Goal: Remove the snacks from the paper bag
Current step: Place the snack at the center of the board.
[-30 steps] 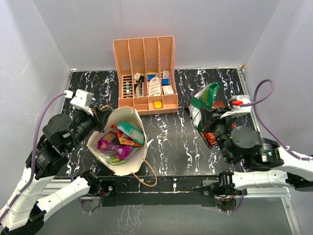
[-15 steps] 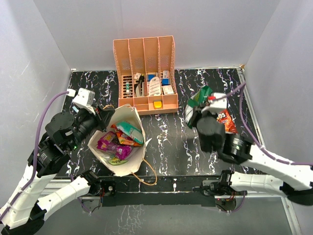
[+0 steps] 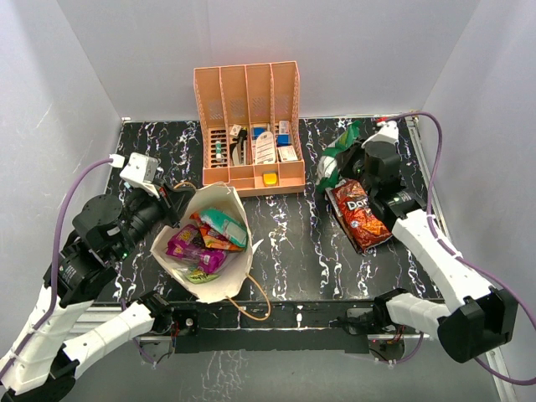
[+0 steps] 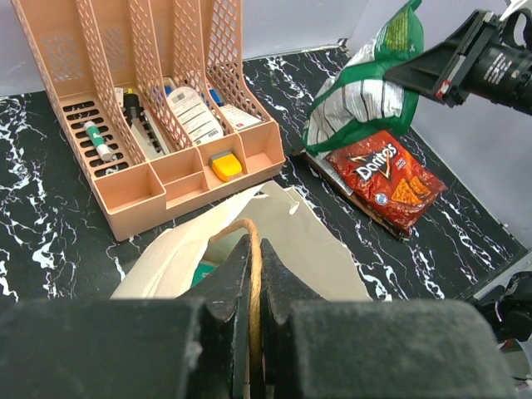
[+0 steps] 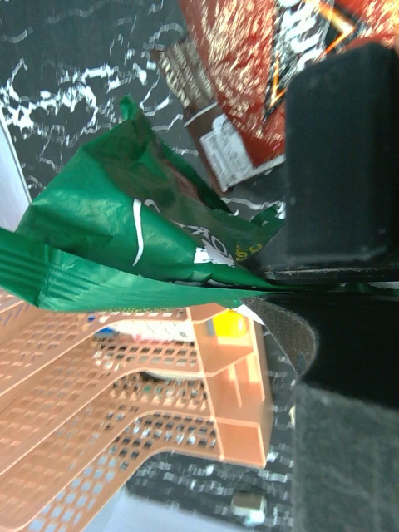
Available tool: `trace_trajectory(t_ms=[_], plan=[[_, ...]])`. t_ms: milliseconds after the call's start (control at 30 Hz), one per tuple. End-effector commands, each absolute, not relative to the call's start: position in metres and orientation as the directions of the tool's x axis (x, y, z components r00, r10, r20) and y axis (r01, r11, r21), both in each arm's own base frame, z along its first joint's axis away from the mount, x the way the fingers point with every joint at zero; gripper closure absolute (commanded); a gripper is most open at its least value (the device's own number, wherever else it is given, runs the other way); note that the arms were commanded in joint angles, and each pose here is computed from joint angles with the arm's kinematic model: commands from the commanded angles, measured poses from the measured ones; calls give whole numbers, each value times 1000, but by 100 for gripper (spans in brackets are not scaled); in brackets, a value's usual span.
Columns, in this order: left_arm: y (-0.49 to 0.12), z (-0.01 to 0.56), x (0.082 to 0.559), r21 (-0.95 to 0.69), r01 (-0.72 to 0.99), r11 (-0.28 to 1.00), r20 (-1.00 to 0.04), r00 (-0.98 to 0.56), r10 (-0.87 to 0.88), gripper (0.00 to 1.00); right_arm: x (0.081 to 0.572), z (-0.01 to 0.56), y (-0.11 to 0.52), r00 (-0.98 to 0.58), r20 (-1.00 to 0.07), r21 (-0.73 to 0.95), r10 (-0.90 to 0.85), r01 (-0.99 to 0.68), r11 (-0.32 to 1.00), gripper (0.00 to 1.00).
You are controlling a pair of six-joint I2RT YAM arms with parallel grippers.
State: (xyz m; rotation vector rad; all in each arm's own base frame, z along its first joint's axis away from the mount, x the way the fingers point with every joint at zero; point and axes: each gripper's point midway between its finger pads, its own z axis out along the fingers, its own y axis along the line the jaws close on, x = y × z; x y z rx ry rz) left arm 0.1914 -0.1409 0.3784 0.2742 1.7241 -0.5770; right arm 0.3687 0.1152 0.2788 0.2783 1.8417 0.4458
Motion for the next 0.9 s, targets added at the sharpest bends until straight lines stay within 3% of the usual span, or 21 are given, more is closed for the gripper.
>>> trace_trajectory(t_ms=[0,400,867], plan=[[-138,396,184,-245,498,832,-965,-205,-162,100,386,341,125,-200,-800,600,566,-229,767,93],[-136,396,182,-234,504,832,-968,-198,-153,100,406,313,77,-206,-670,742,713,-152,653,93],[-139,393,182,-232,512,827,-969,-200,-148,100,390,264,35,-186,-648,755,739,-25,656,93]])
